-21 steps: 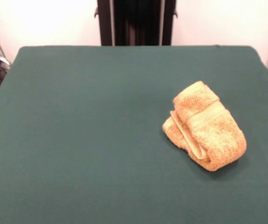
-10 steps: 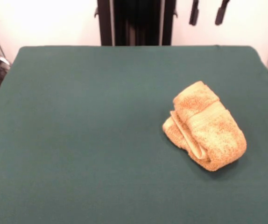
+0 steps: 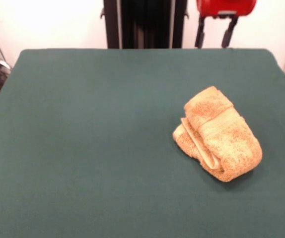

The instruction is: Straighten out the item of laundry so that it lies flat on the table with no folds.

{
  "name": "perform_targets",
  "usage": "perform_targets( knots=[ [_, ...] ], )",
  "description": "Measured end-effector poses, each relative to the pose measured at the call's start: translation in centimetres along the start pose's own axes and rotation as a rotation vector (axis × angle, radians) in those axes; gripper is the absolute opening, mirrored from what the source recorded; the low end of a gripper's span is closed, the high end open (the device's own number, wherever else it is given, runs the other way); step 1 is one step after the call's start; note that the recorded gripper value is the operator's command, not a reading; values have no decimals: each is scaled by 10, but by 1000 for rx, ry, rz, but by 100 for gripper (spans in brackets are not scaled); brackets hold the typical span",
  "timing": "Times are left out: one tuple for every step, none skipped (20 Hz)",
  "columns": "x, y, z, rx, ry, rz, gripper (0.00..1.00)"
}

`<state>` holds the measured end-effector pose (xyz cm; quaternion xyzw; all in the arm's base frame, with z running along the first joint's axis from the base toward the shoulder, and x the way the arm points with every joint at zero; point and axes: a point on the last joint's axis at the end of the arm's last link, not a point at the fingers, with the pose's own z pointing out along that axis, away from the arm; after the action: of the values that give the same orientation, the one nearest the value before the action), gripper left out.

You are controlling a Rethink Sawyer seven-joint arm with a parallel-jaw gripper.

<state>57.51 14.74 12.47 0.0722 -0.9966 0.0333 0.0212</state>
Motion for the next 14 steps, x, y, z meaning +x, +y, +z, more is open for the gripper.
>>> perform_targets(
  knots=[
    [-1, -1, 4, 3, 3, 0, 100],
    [-3, -2, 8, 6, 6, 0, 100],
    [-5, -3, 13, 10, 10, 0, 100],
    [-9, -4, 17, 13, 11, -1, 100],
    [-11, -4, 20, 15, 11, -2, 100],
    [-15, -4, 24, 16, 12, -3, 100],
    [-17, -5, 26, 18, 12, -5, 100],
    [-20, -4, 28, 19, 9, -7, 100],
    [-23, -4, 30, 21, 7, -9, 100],
    [-26, -3, 31, 22, 3, -11, 100],
    [-31, -2, 31, 24, -4, -14, 100],
    [-35, -2, 31, 26, -10, -16, 100],
    [-41, -2, 31, 28, -19, -18, 100],
    [-48, -2, 30, 30, -31, -21, 100]
  ],
)
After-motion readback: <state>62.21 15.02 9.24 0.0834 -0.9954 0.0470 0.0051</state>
